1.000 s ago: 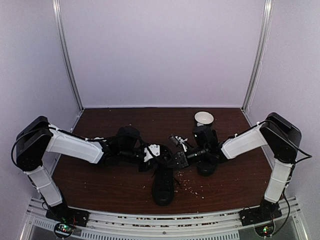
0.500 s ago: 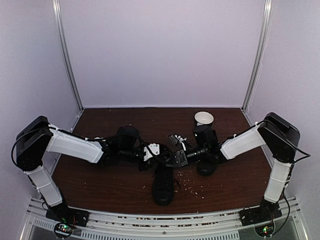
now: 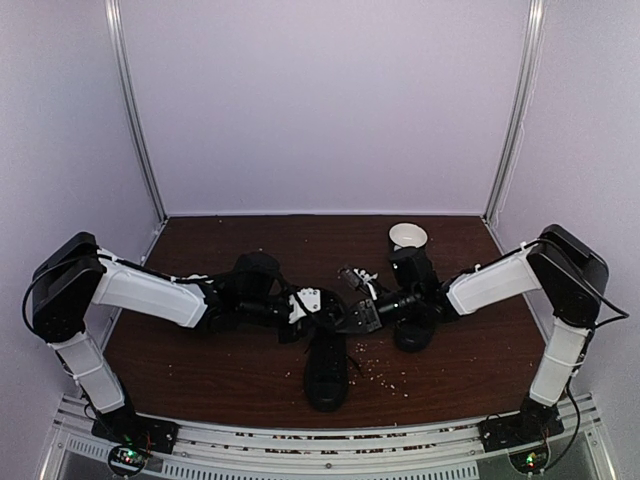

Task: Tie the shoes
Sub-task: Tie the loops with the shoelace on the shoe.

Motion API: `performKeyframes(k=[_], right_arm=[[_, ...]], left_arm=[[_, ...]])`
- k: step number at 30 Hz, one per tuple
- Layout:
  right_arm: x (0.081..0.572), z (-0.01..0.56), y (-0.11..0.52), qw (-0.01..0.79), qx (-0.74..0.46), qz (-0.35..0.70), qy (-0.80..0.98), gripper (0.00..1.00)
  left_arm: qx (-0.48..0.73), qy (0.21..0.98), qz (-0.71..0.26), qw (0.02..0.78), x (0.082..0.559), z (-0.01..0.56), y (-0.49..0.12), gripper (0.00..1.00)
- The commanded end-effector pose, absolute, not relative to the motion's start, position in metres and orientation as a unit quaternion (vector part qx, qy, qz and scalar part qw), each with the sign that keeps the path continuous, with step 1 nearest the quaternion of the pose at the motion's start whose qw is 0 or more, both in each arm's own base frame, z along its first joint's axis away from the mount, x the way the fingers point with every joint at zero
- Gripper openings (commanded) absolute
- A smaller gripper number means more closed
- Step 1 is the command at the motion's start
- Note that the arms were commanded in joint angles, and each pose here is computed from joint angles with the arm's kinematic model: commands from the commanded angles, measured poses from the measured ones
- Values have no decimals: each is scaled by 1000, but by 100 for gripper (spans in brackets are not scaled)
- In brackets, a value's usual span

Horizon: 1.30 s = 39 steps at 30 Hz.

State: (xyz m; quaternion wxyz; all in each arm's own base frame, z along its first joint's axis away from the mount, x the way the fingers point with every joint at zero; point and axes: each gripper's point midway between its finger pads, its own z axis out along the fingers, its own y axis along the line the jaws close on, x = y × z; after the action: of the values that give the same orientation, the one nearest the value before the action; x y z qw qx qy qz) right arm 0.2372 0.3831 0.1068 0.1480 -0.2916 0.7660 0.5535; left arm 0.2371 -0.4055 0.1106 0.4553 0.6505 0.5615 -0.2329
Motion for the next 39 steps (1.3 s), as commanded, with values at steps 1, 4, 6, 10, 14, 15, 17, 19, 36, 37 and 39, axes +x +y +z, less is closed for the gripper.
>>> performKeyframes(k=[1, 4, 6, 10, 14, 15, 17, 19, 36, 37, 39], right_arm=[[245, 112, 374, 166, -296, 537, 773, 0], [244, 110, 374, 162, -302, 532, 774, 0], [242, 109, 374, 155, -308, 530, 775, 0], [239, 109, 373, 151, -321, 524, 775, 0], [239, 110, 374, 150, -328, 520, 774, 0], [239, 111, 374, 149, -330, 520, 774, 0], [238, 112, 374, 148, -334, 519, 773, 0], [237, 112, 374, 148, -338, 518, 772, 0], [233, 114, 377, 145, -356, 513, 767, 0], [233, 114, 377, 145, -356, 513, 767, 0], [233, 114, 377, 146, -357, 513, 767, 0]], left_arm=[[655, 563, -239, 443, 233, 107, -404, 7], [659, 564, -246, 433, 229, 108, -402, 27], [661, 568, -243, 426, 227, 109, -396, 36], [663, 577, -237, 414, 226, 107, -383, 48], [661, 592, -223, 402, 232, 99, -378, 51], [660, 598, -216, 400, 236, 96, -376, 51], [655, 612, -201, 394, 244, 90, -372, 51], [650, 622, -195, 391, 251, 87, -367, 52], [660, 621, -214, 364, 276, 66, -376, 53], [662, 619, -216, 363, 275, 66, -377, 53], [663, 619, -217, 360, 276, 64, -378, 51]])
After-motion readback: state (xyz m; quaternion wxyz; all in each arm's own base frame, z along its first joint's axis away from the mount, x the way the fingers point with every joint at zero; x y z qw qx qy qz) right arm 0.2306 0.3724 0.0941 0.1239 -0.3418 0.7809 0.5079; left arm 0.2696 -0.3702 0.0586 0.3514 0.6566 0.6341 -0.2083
